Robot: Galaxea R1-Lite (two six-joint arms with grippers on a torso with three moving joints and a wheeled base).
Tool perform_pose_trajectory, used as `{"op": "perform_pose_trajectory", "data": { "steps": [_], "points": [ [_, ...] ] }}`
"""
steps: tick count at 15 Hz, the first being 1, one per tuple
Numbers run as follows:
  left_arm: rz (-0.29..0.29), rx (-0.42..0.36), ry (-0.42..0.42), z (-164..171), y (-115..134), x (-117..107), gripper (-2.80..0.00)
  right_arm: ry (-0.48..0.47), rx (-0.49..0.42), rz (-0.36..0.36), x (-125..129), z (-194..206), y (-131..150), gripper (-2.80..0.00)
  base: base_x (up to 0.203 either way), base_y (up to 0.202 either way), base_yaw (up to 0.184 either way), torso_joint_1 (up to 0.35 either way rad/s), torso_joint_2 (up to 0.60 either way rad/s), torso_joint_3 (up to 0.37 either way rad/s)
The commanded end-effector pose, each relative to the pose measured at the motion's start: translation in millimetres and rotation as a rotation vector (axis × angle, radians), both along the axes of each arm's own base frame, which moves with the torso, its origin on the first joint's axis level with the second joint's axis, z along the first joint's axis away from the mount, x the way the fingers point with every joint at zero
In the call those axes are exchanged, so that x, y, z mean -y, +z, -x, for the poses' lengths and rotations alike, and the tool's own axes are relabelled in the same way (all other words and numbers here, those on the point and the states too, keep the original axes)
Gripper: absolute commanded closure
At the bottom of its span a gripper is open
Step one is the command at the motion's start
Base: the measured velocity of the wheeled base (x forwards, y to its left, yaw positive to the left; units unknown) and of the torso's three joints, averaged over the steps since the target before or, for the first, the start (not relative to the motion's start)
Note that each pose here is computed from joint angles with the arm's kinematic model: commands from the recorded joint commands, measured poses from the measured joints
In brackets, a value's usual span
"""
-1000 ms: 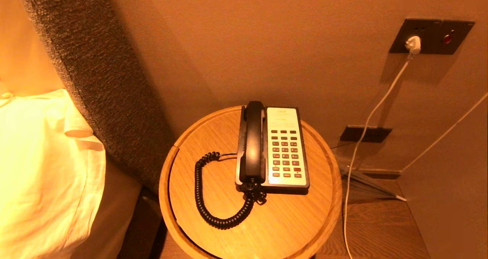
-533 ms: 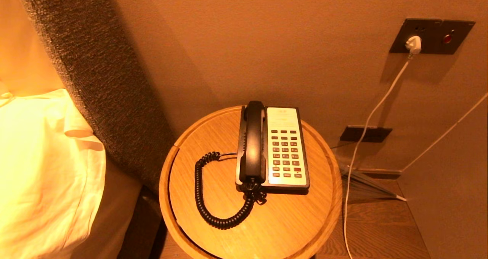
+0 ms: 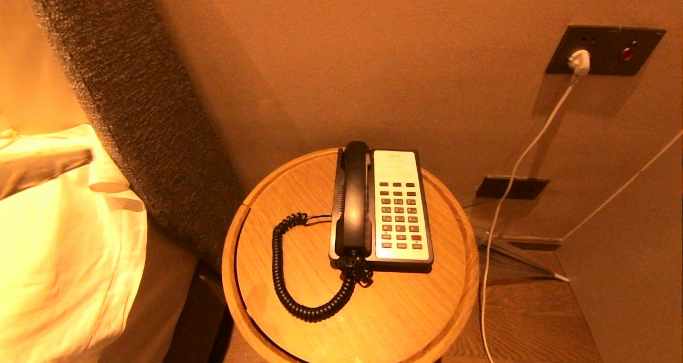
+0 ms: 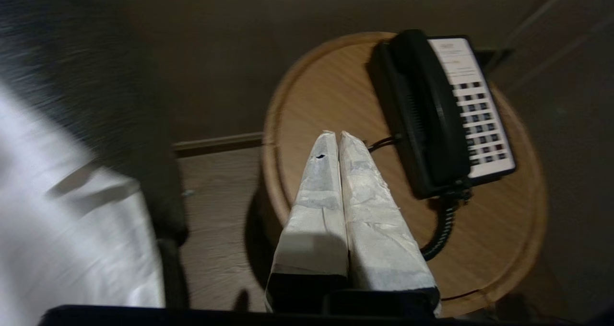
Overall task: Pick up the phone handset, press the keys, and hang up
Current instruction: Pick up the desk phone handset
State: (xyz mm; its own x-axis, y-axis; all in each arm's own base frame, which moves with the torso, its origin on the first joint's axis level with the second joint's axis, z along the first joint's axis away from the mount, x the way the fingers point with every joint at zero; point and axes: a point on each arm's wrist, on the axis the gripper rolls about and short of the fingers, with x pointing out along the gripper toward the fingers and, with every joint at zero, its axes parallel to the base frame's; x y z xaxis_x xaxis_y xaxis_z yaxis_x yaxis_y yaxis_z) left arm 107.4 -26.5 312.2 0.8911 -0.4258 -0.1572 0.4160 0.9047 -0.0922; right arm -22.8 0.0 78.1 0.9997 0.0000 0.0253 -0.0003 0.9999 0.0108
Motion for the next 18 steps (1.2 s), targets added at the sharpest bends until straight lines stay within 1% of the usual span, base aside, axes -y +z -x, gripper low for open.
{"op": "perform_pose_trajectory", "data": {
  "steps": [1, 2, 3, 4, 6, 7, 9, 10, 12, 14, 15, 18],
  "points": [
    [-0.023, -0.148, -0.118, -63, -6, 43, 0.00, 0.000, -0.010, 0.000, 0, -1, -3, 0.00, 0.000, 0.000, 0.000, 0.000, 0.00, 0.000],
    [-0.013, -0.188, -0.148, -81, -6, 72, 0.00, 0.000, -0.008, 0.000, 0, -1, -3, 0.00, 0.000, 0.000, 0.000, 0.000, 0.00, 0.000],
    [0.007, -0.215, -0.155, -96, -5, 95, 0.00, 0.000, -0.008, 0.000, 0, -1, -3, 0.00, 0.000, 0.000, 0.000, 0.000, 0.00, 0.000],
    [0.025, -0.235, -0.149, -109, -4, 114, 0.00, 0.000, -0.010, 0.000, 0, -1, -3, 0.00, 0.000, 0.000, 0.000, 0.000, 0.00, 0.000],
    [0.038, -0.256, -0.134, -128, -6, 140, 0.00, 0.000, -0.009, 0.000, 0, -1, -3, 0.00, 0.000, 0.000, 0.000, 0.000, 0.00, 0.000],
    [0.026, -0.267, -0.127, -132, -10, 151, 0.00, 0.000, -0.009, 0.000, 0, -1, -3, 0.00, 0.000, 0.000, 0.000, 0.000, 0.00, 0.000],
    [-0.021, -0.296, -0.146, -134, -23, 171, 0.00, 0.000, -0.010, 0.000, 0, -1, -3, 0.00, 0.000, 0.000, 0.000, 0.000, 0.00, 0.000],
    [-0.055, -0.308, -0.164, -133, -28, 178, -2.80, 0.000, -0.009, 0.000, 0, -1, -3, 0.00, 0.000, 0.000, 0.000, 0.000, 0.00, 0.000],
    [-0.086, -0.318, -0.192, -131, -33, 192, -2.80, 0.000, -0.010, 0.000, 0, -1, -3, 0.00, 0.000, 0.000, 0.000, 0.000, 0.00, 0.000],
    [-0.111, -0.335, -0.190, -131, -39, 199, -2.80, 0.000, -0.009, 0.000, 0, -1, -3, 0.00, 0.000, 0.000, 0.000, 0.000, 0.00, 0.000],
    [-0.124, -0.340, -0.176, -131, -41, 200, -2.80, 0.000, -0.010, 0.000, 0, -1, -3, 0.00, 0.000, 0.000, 0.000, 0.000, 0.00, 0.000],
    [-0.196, -0.361, -0.151, -134, -51, 202, -2.80, 0.000, -0.008, 0.000, 0, -1, -3, 0.00, 0.000, 0.000, 0.000, 0.000, 0.00, 0.000]
  ]
}}
